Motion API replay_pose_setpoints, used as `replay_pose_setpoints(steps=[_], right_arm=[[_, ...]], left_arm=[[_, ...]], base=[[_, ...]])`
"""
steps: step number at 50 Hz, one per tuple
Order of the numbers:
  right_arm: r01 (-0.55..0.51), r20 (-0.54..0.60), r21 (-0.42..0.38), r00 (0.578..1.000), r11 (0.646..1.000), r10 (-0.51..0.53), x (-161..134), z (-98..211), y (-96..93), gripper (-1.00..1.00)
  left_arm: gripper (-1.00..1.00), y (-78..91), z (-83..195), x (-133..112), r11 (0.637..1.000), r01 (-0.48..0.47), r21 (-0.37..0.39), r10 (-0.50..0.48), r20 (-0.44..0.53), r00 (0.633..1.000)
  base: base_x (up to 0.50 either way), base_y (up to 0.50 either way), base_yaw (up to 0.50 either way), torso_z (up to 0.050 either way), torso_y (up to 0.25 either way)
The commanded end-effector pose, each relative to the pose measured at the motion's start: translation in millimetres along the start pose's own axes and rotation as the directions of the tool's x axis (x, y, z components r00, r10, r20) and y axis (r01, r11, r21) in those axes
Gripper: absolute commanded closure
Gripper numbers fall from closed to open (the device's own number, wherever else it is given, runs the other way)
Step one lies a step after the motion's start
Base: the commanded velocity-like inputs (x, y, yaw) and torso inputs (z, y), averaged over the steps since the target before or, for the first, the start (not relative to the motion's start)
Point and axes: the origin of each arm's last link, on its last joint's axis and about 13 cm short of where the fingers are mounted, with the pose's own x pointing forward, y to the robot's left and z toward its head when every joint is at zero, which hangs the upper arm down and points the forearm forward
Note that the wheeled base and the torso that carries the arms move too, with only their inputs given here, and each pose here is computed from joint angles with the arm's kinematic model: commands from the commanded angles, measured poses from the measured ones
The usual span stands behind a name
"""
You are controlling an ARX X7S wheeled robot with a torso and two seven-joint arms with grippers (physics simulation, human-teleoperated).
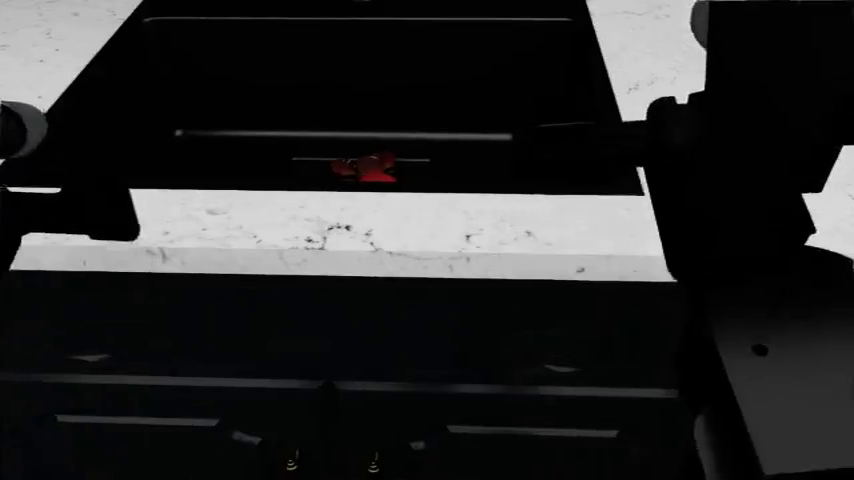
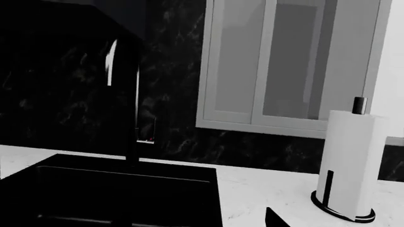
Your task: Pick the lemon from the counter and place it in the sink
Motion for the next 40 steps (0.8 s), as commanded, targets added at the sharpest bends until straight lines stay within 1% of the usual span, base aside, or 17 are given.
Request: replay_pose_setpoints(steps=[1,6,12,16,20,29,40], right_arm=[[0.002,0.017,0.04,1.0,0.999,-0.002,14,26,-5.2,-1.0],[0.017,0.014,0.066,1.0,0.998,-0.018,17,30,-7.9,-1.0],[0.082,-0.012,0.072,0.997,0.994,-0.081,16,32,-15.4,-1.0],[0.085,-0.013,0.059,0.996,0.995,-0.084,14,34,-16.0,-1.0],[0.061,-0.002,0.079,0.998,0.995,-0.061,14,30,-16.1,-1.0],[0.051,0.013,0.101,0.999,0.994,-0.053,9,31,-18.1,-1.0],[0.038,0.003,0.119,0.999,0.992,-0.039,8,24,-17.7,-1.0]], left_arm=[[-1.0,10.2,26,14,1.0,-0.001,-0.001,0.001,-0.01,1.0],[-1.0,13.4,32,18,1.0,-0.025,-0.013,0.025,-0.008,1.0],[-1.0,16.4,33,19,0.999,-0.05,-0.018,0.049,-0.006,0.999],[-1.0,18.3,30,17,0.998,-0.061,-0.021,0.061,-0.009,0.998],[-1.0,18.8,27,18,0.998,-0.062,-0.024,0.062,-0.018,0.998],[-1.0,18.4,33,14,0.998,-0.058,-0.026,0.058,-0.005,0.998],[-1.0,17.8,30,11,0.998,-0.06,-0.031,0.059,-0.009,0.998]], base=[[0.0,0.0,0.0,0.0,0.0],[0.0,0.0,0.0,0.0,0.0],[0.0,0.0,0.0,0.0,0.0],[0.0,0.0,0.0,0.0,0.0],[0.0,0.0,0.0,0.0,0.0],[0.26,0.0,0.0,0.0,0.0],[0.32,0.0,0.0,0.0,0.0]])
